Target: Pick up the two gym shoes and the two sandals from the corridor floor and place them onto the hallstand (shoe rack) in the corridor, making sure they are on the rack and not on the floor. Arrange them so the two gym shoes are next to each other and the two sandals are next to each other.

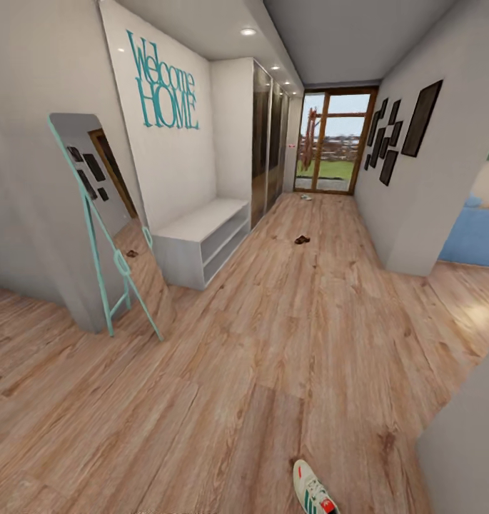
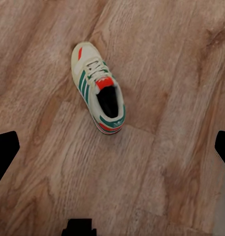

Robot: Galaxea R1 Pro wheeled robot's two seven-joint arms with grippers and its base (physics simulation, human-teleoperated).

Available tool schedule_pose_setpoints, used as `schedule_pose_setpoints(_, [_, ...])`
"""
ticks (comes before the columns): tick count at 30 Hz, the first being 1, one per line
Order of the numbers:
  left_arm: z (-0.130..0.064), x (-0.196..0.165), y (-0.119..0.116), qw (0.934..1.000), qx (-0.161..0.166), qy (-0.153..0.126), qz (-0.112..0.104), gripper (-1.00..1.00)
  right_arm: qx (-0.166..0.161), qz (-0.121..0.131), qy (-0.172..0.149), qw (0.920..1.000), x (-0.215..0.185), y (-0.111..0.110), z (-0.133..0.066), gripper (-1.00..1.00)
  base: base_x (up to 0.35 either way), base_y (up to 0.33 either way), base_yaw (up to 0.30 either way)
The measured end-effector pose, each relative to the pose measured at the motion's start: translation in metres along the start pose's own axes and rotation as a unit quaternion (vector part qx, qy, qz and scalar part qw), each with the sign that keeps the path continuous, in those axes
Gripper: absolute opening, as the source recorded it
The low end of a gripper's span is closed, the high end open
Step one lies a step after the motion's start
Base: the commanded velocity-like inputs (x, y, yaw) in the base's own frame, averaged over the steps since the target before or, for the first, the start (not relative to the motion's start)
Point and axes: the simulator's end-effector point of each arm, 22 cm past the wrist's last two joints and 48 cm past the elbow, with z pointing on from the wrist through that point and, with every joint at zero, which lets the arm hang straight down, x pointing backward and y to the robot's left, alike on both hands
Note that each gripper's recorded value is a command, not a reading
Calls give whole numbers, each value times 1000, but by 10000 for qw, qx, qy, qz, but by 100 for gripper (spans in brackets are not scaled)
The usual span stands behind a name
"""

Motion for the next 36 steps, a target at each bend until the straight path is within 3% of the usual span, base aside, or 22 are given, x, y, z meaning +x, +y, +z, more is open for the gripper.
schedule_pose_setpoints(7, [0, 0, 0, 10000, 0, 0, -3, 100, 5, 6, 6, 10000, 1, 0, 0, 100, 0, -233, 76])
schedule_pose_setpoints(26, [2, -7, 0, 10000, -7, -69, 1, 100, 52, -4, -14, 10000, -1, -6, 0, 100, -64, -46, 2])
schedule_pose_setpoints(30, [10, -34, -2, 9996, -1, -288, 0, 100, 69, -20, -188, 9998, -17, -9, 2, 100, -5, -3, 0])
schedule_pose_setpoints(36, [40, -174, 5, 9927, -51, -1208, 11, 100, 75, -56, -768, 9970, -75, -13, 8, 100, -1, -1, 0])
